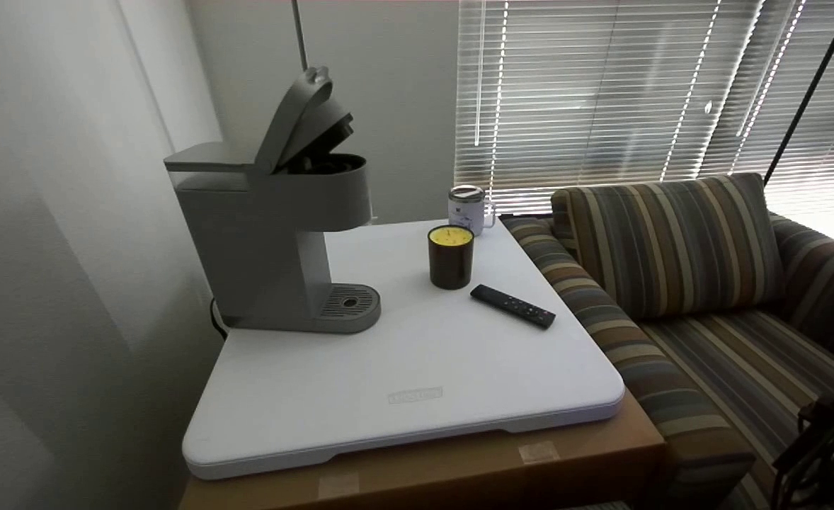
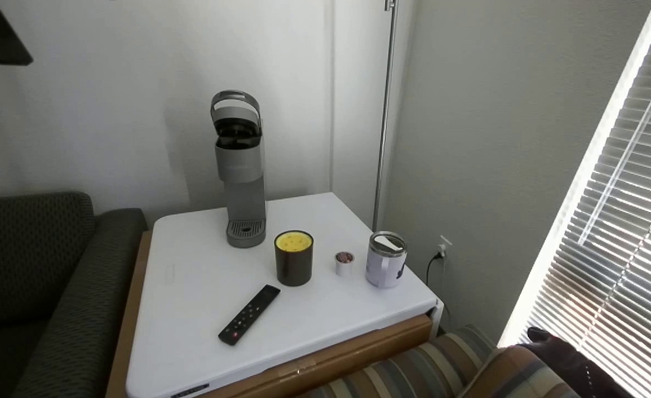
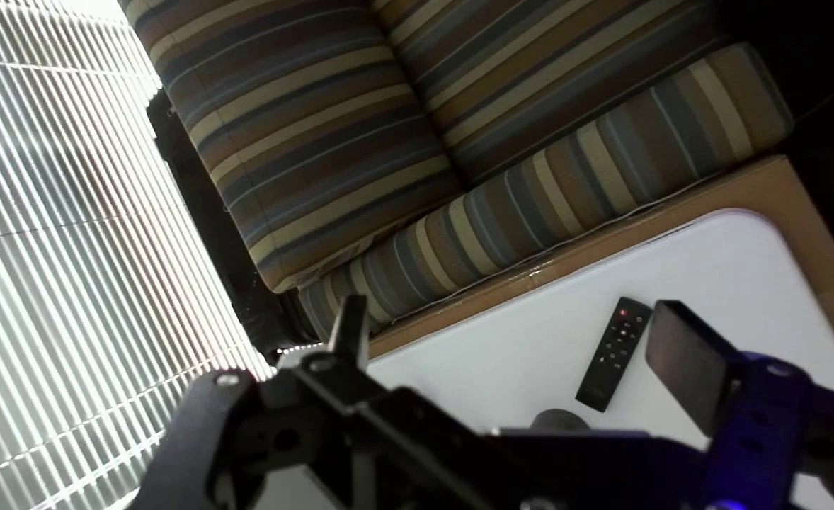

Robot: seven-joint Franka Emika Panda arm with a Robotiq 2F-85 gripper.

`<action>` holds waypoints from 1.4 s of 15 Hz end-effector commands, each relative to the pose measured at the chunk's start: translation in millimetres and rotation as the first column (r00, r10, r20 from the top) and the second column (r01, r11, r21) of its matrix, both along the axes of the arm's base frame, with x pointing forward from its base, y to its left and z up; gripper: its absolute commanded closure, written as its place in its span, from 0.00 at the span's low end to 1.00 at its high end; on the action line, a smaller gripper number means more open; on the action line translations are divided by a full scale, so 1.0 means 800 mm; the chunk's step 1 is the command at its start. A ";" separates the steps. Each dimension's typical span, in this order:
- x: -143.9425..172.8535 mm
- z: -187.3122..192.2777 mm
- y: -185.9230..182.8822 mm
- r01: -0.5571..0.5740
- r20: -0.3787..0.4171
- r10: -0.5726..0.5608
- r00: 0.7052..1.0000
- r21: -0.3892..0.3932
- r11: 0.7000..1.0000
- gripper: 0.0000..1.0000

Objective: Close the coffee machine chamber

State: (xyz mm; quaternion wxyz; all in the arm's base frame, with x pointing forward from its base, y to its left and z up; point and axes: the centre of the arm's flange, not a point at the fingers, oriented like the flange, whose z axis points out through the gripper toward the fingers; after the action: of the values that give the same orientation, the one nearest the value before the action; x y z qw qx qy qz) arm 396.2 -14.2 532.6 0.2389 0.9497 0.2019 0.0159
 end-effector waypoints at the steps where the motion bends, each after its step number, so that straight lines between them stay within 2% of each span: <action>1: 0.033 0.001 0.003 0.128 0.074 -0.125 0.989 -0.040 0.991 0.00; 4: 0.060 -0.002 0.027 0.250 0.123 -0.247 0.961 -0.010 0.968 0.00; 6: 0.078 -0.003 0.046 0.275 0.136 -0.278 0.951 0.047 0.960 0.00; 7: 0.044 -0.003 0.035 0.242 0.137 -0.242 0.961 0.017 0.970 0.00; 10: 0.064 -0.007 0.047 0.262 0.138 -0.264 0.955 0.032 0.965 0.00; 12: 0.055 -0.008 0.043 0.286 0.135 -0.294 0.946 0.072 0.955 0.00; 14: 0.068 -0.018 0.058 0.360 0.163 -0.380 0.911 0.137 0.923 0.00; 16: 0.084 -0.028 0.077 0.443 0.193 -0.481 0.855 0.209 0.872 0.00; 21: 0.132 -0.045 0.123 0.559 0.229 -0.656 0.719 0.371 0.742 0.00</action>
State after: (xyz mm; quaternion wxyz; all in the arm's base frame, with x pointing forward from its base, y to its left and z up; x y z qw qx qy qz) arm 468.9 69.4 504.3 0.1568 0.9731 -0.1243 0.1142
